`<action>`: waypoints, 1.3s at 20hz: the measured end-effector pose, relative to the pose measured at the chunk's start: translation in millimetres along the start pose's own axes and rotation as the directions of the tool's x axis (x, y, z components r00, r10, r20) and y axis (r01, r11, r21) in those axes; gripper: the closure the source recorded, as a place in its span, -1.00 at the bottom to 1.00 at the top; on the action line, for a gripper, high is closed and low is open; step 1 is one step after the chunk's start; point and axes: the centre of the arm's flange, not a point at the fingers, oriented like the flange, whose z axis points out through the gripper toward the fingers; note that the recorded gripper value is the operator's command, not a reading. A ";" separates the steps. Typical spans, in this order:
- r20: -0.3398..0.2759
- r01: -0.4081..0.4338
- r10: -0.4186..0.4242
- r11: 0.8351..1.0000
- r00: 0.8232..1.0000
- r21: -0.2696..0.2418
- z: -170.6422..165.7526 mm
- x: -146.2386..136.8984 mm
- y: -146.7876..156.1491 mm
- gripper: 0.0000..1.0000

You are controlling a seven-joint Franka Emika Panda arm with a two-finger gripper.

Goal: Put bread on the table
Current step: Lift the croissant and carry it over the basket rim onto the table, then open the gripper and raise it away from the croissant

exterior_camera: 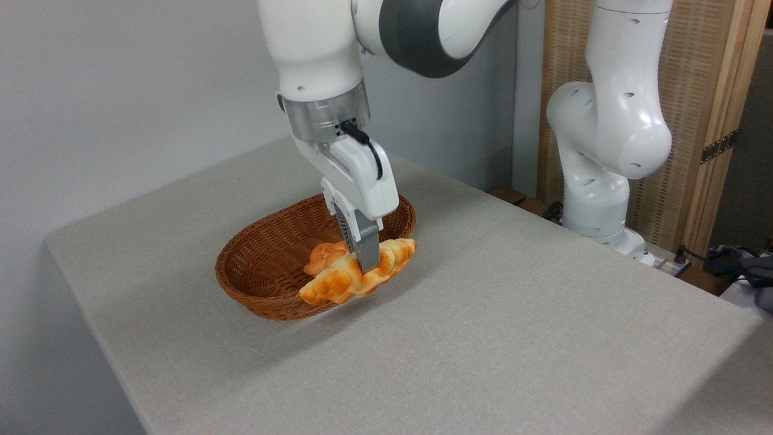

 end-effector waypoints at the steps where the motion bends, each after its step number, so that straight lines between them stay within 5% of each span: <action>1: 0.005 -0.002 0.002 1.000 1.000 -0.003 2.7 1.7 -0.2 -1.00; 13: 0.015 -0.011 0.011 1.000 1.000 -0.008 7.6 7.3 1.6 -1.00; 17: -0.015 -0.020 0.020 0.999 1.000 0.027 -14.1 12.4 2.3 -1.00; 22: -0.077 0.003 0.004 0.996 0.997 0.091 -57.9 44.3 28.3 -1.00; 26: -0.081 0.047 -0.040 0.994 0.996 0.095 -59.6 77.3 61.3 -1.00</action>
